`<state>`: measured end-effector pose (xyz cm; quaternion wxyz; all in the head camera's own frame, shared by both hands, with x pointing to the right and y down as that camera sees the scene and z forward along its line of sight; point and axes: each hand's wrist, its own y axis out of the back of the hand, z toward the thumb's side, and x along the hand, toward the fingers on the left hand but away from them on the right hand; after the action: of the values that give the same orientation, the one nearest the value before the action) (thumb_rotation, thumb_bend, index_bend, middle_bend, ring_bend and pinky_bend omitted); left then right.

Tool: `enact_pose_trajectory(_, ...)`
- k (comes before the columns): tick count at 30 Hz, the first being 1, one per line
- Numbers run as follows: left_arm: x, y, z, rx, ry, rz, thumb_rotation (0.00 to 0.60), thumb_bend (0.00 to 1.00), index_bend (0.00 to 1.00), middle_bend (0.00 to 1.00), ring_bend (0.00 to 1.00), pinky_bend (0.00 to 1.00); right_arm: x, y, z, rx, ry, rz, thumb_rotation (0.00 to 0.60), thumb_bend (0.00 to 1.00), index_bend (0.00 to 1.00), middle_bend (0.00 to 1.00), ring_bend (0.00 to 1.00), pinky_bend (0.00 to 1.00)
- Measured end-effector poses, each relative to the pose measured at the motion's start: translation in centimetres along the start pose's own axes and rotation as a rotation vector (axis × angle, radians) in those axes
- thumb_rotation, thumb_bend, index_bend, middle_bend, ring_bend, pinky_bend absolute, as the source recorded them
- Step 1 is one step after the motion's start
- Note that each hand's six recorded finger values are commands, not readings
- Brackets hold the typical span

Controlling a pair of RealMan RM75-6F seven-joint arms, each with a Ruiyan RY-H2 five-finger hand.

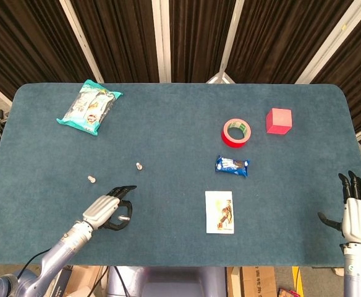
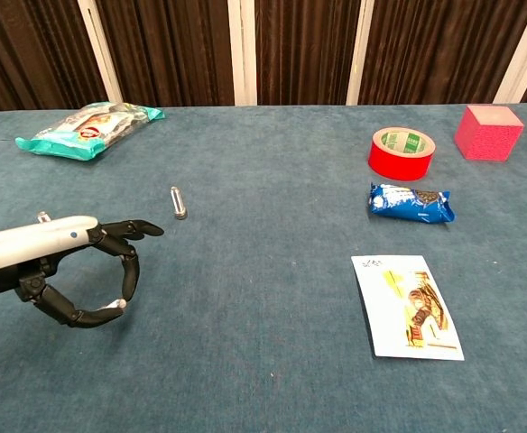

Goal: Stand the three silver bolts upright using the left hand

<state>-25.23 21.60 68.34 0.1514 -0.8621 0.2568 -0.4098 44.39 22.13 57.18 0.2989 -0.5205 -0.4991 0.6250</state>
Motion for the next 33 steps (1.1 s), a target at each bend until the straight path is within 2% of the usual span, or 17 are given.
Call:
enact_pose_trajectory(6,0.4,0.0,-0.5,-0.187,-0.026,0.003,0.6,0.58,0.61,0.02,0.0,0.0,0.0,-0.1,0.0,0.002,-0.001,0.0,0.6,0.0,0.13,0.04,0.0,0.0)
enact_pose_trajectory(13,0.9,-0.2,-1.4,-0.326,-0.065,-0.008,0.6,0.58,0.61,0.02,0.0,0.0,0.0,-0.2,0.0,0.002,-0.005,-0.001,0.6,0.0,0.13,0.04,0.0,0.0)
enact_pose_trajectory(24,1.5,-0.9,-2.4,-0.373,-0.112,-0.042,0.6,0.58,0.62,0.02,0.0,0.0,-0.1,-0.2,0.0,0.002,-0.006,-0.001,0.6,0.0,0.13,0.04,0.0,0.0)
enact_pose_trajectory(33,1.5,-0.8,-2.5,-0.395,-0.155,-0.033,0.6,0.58,0.64,0.02,0.0,0.0,-0.1,-0.3,0.0,0.004,-0.005,0.0,0.6,0.0,0.13,0.04,0.0,0.0)
